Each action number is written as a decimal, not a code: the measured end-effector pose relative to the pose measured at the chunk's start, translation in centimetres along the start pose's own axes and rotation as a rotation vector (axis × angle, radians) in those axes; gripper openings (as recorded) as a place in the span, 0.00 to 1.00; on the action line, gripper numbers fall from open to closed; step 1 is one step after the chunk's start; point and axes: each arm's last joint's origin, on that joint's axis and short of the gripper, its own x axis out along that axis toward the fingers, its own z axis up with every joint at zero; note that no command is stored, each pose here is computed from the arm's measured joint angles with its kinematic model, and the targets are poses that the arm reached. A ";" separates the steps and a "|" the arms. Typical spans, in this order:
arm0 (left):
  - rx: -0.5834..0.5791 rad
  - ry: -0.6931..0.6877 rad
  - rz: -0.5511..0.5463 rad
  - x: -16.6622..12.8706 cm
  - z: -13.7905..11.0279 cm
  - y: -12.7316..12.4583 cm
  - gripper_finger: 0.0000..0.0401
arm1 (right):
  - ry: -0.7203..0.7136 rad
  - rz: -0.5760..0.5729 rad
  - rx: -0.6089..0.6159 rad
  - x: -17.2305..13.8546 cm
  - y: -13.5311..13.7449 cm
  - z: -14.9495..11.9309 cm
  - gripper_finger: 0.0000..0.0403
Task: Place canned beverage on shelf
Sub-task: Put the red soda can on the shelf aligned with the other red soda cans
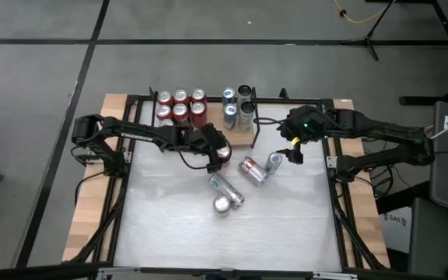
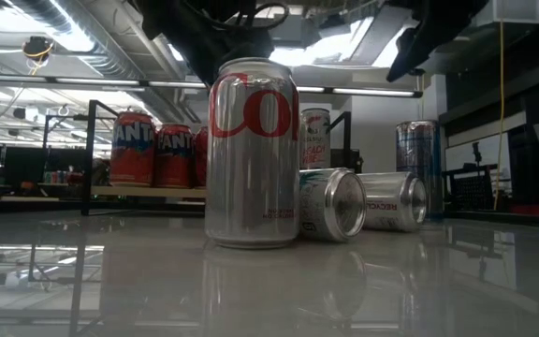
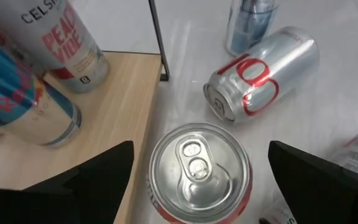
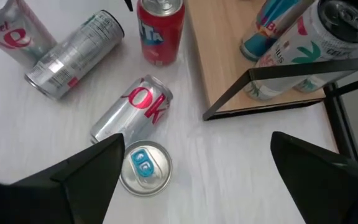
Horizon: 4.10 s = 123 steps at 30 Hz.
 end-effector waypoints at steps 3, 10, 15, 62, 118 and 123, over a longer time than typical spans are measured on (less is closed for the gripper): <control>0.000 0.007 -0.003 0.1 -0.1 0.0 0.91 | 0.002 0.000 0.000 0.0 0.0 0.0 0.98; -0.011 0.060 -0.015 0.9 -0.7 -0.1 0.91 | 0.002 0.000 0.000 0.1 0.0 0.0 0.98; -0.008 0.077 -0.014 1.2 -0.9 -0.2 0.91 | 0.002 0.001 0.000 0.1 0.0 0.0 0.98; -0.126 0.014 0.177 -8.6 -3.6 4.5 0.69 | -0.042 -0.006 -0.001 0.1 -0.1 0.4 0.98; -0.228 0.023 0.327 -9.5 -7.6 7.4 0.80 | -0.047 -0.007 -0.001 0.1 -0.1 0.4 0.98; -0.228 0.026 0.349 -9.5 -7.6 7.5 0.80 | -0.047 -0.007 -0.001 0.1 -0.1 0.4 0.98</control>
